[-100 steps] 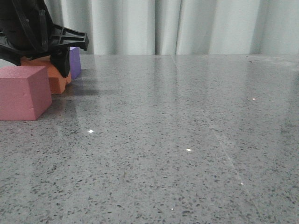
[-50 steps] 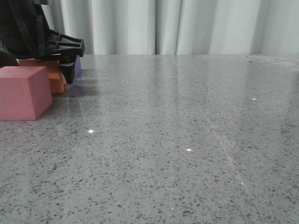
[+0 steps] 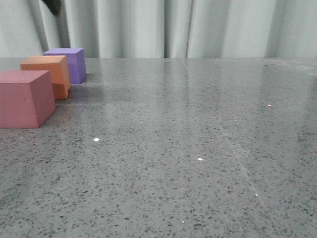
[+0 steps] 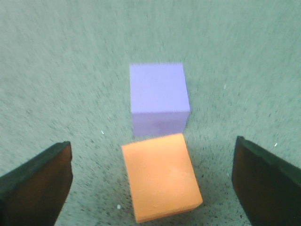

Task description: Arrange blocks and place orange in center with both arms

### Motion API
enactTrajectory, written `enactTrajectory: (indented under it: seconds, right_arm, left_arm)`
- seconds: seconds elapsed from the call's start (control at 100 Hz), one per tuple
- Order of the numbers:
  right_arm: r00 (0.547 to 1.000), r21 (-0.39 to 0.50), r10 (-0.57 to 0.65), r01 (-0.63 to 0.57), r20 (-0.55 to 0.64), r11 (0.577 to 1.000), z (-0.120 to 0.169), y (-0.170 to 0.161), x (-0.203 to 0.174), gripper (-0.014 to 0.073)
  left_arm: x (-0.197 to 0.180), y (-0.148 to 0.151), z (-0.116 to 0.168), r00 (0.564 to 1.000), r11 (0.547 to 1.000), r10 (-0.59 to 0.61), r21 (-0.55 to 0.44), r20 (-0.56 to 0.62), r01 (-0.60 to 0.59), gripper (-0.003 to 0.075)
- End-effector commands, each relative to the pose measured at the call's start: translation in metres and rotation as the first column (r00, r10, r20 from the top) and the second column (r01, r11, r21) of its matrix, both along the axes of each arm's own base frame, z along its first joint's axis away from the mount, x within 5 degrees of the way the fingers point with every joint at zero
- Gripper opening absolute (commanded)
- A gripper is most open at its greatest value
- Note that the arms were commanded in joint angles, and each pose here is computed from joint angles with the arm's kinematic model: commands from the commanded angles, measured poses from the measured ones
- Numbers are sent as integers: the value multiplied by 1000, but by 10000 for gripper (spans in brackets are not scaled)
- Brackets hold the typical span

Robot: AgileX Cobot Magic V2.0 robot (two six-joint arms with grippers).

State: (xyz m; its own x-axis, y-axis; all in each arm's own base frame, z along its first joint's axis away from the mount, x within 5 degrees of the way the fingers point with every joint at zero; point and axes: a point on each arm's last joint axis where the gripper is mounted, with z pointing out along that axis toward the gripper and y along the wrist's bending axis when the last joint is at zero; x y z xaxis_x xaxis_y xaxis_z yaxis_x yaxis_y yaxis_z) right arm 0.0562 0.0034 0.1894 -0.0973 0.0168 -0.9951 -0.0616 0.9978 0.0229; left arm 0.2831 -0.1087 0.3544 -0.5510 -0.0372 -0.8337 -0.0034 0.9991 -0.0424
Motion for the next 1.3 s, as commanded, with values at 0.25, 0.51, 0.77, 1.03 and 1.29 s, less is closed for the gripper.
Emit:
enactTrajectory:
  seconds: [0.25,0.51,0.77,1.03,1.29]
  right_arm:
    - [993,3,-4,4,121,1000,14,0,-2,-120]
    - [993,3,-4,4,121,1000,14,0,-2,-120]
    - [993,3,-4,4,121,1000,14,0,-2,-120]
    - [993,3,-4,4,121,1000,14,0,-2,-120]
    - [993,3,-4,4,121,1000,14,0,-2,-120]
  left_arm:
    - [-78,46,41,972,1000,-19,26,235,13,642]
    - [-141,78,8,963,1000,-14,2,270,14,640]
    - [-191,103,-29,949,999,5,-46,314,10,493]
    - [-213,115,-43,933,997,30,-74,358,-4,17]
    - [-214,116,-43,931,997,30,-72,364,-4,-19]
